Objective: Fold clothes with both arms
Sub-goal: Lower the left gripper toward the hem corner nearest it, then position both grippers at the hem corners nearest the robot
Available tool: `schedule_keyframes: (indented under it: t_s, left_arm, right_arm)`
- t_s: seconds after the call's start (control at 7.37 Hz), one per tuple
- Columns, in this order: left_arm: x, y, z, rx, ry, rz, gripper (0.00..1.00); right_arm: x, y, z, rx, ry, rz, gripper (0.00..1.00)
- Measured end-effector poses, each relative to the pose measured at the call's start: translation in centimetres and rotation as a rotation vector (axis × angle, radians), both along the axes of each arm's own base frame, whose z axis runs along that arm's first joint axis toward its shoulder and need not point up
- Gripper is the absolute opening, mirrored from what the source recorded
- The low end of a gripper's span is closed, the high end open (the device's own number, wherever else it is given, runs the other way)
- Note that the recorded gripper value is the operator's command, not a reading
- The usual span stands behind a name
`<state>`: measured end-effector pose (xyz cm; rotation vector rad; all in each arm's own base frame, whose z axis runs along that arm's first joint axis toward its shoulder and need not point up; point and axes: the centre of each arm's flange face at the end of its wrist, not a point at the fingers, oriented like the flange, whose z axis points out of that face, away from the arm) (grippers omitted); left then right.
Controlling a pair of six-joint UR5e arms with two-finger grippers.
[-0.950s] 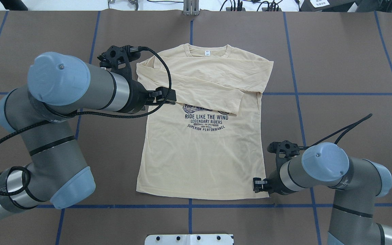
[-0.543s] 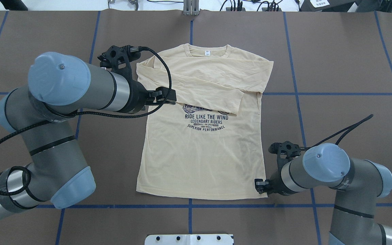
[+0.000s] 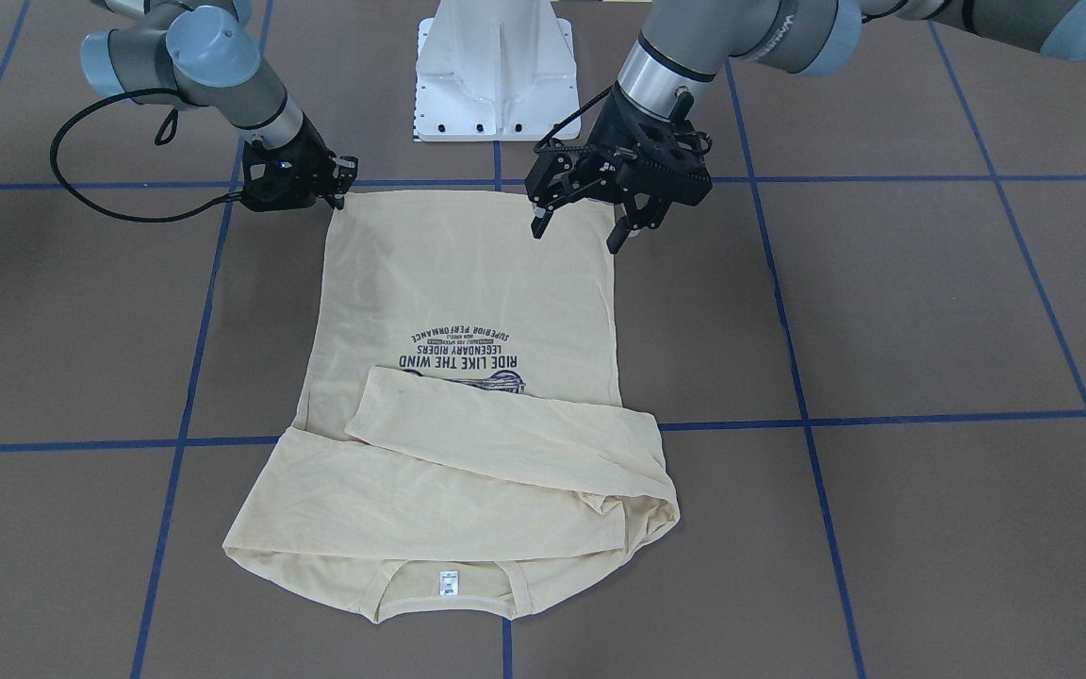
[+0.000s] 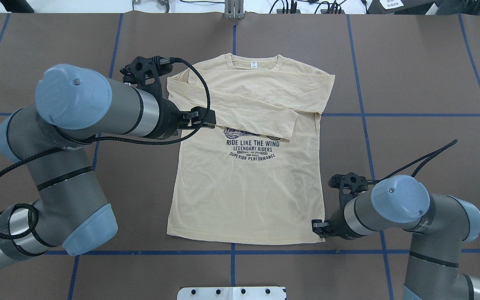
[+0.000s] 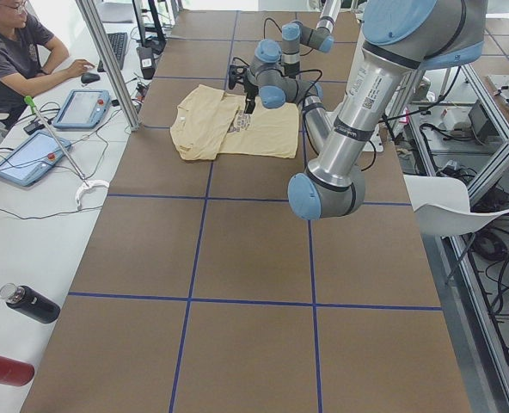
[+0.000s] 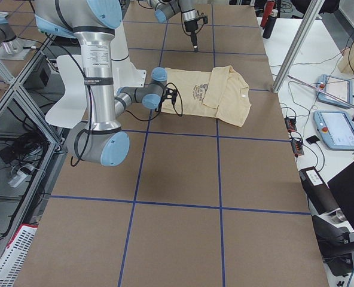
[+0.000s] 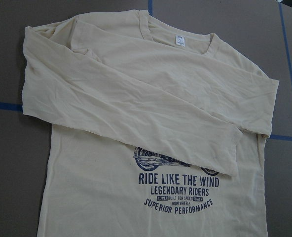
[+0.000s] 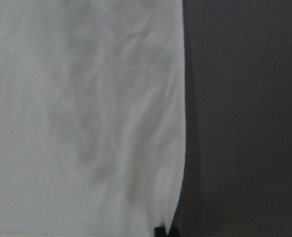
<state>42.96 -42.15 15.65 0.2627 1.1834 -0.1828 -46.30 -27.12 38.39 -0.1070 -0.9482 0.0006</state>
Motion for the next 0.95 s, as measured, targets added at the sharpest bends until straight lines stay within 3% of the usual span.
schedule_keyframes:
  t_s: [0.41,0.95]
  left_arm:
    - [-1.6,2.1,1.7,-0.019,-0.003,0.009,0.99]
    - [3.2,9.5,4.2,-0.116,-0.017,0.078,0.99]
  right_arm:
    - [0.5,-0.1,-1.0,-0.009,-0.017,0.015,0.0]
    - [3.4,-3.0,-2.7,-0.055,-0.066,0.028,0.0]
